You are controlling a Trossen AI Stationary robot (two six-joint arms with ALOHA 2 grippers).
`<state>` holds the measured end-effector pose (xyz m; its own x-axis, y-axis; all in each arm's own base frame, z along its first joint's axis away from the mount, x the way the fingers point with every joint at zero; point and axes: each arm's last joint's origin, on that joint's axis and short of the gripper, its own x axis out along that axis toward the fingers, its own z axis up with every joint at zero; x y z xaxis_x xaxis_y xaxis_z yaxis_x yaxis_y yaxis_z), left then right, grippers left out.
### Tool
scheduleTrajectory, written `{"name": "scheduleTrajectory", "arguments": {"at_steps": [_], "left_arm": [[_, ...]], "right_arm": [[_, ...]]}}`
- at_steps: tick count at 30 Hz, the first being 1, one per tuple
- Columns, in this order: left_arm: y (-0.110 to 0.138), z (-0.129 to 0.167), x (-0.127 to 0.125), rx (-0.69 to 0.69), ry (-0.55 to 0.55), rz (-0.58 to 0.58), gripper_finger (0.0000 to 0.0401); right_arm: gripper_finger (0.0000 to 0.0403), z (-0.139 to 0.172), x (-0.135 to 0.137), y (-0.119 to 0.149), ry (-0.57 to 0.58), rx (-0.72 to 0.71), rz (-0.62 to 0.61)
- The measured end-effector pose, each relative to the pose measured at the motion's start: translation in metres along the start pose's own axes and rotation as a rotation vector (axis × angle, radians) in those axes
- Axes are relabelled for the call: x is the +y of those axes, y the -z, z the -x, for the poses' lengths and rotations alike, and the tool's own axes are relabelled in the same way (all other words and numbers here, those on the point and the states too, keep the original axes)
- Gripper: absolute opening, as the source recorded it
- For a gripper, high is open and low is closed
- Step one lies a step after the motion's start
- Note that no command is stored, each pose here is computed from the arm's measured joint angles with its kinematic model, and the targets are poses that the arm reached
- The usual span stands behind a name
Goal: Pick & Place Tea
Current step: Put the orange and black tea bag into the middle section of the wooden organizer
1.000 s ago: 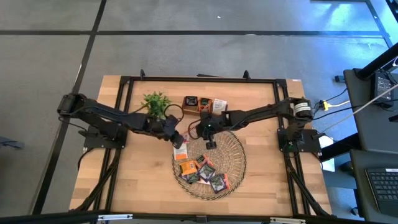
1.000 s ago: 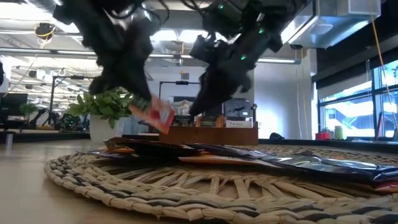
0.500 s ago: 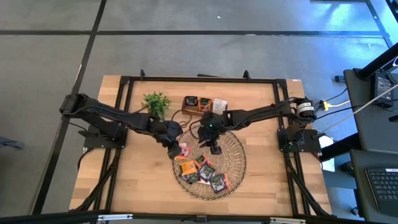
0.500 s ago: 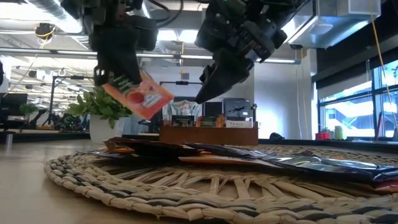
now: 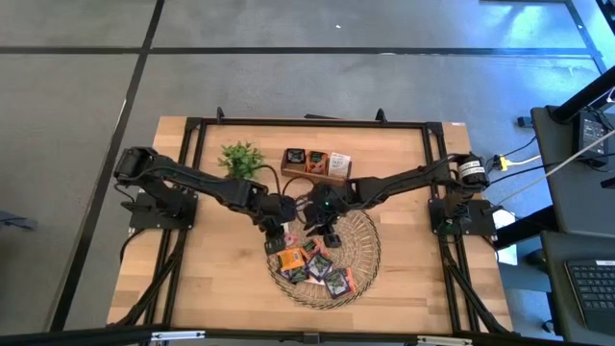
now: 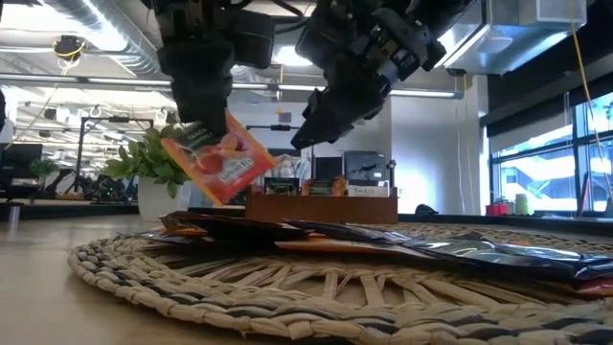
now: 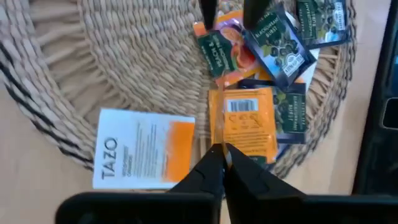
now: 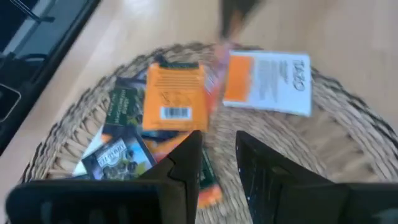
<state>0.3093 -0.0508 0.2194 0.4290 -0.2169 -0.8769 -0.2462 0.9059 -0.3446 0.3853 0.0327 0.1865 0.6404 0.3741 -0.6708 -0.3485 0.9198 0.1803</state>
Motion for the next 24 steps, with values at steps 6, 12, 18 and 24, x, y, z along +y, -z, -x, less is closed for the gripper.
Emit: {"name": "scheduleTrajectory", "arguments": {"at_steps": [6,12,18,24], "left_arm": [[0.002,-0.001,-0.005,-0.004,-0.002,-0.043,0.0003],[0.008,-0.003,-0.015,0.013,0.019,-0.063,0.0003],[0.019,-0.004,-0.025,0.057,0.025,-0.092,0.0003],[0.029,-0.005,-0.035,0.094,0.023,-0.062,0.0003]], "right_arm": [[0.0101,-0.007,0.013,0.001,-0.019,-0.055,0.048],[0.0101,-0.008,0.016,-0.003,-0.02,-0.088,0.049],[0.0118,-0.008,0.017,-0.003,-0.023,-0.088,0.017],[0.016,-0.008,0.016,-0.002,-0.021,-0.084,0.01]]}}
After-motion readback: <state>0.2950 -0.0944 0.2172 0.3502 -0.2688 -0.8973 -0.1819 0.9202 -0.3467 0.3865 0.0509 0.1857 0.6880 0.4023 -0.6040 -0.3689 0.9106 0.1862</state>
